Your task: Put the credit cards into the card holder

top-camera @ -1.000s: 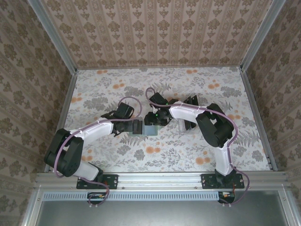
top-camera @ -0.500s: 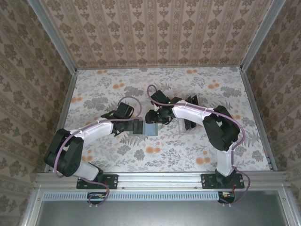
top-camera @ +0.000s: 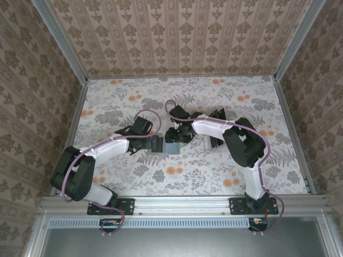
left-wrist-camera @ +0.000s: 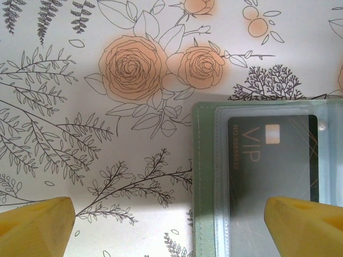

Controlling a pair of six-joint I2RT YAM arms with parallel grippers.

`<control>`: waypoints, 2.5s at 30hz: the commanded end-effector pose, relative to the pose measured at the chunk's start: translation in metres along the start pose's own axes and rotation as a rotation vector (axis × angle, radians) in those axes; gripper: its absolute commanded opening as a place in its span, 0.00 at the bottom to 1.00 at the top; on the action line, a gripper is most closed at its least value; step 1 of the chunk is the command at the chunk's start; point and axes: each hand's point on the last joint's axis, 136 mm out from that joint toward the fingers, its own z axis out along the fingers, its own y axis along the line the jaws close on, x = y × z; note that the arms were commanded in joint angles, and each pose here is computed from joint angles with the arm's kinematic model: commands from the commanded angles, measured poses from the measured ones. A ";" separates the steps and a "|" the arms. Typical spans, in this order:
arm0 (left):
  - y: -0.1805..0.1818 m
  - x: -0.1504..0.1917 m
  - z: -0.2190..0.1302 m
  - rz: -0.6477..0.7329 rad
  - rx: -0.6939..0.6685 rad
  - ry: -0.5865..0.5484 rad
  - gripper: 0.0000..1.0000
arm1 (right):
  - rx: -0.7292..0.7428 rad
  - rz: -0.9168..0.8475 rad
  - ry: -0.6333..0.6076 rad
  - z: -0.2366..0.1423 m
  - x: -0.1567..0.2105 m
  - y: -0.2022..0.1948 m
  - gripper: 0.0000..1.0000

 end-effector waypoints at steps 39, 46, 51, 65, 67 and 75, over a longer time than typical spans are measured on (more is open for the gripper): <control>-0.062 0.007 -0.015 0.095 0.225 -0.151 1.00 | -0.160 0.083 0.065 0.019 0.007 0.032 0.56; -0.068 0.005 -0.008 0.116 0.209 -0.151 1.00 | -0.159 0.085 0.062 0.018 0.006 0.031 0.56; -0.066 0.011 0.003 0.134 0.178 -0.130 1.00 | -0.161 0.084 0.060 0.017 0.006 0.032 0.57; -0.043 0.028 0.014 0.120 0.089 -0.103 1.00 | -0.170 0.107 -0.015 -0.016 -0.012 0.024 0.57; -0.042 0.028 0.012 0.116 0.090 -0.111 1.00 | -0.172 0.112 -0.032 -0.023 -0.015 0.023 0.57; -0.043 0.023 0.005 0.107 0.100 -0.137 1.00 | -0.188 0.128 -0.064 -0.037 -0.017 0.023 0.57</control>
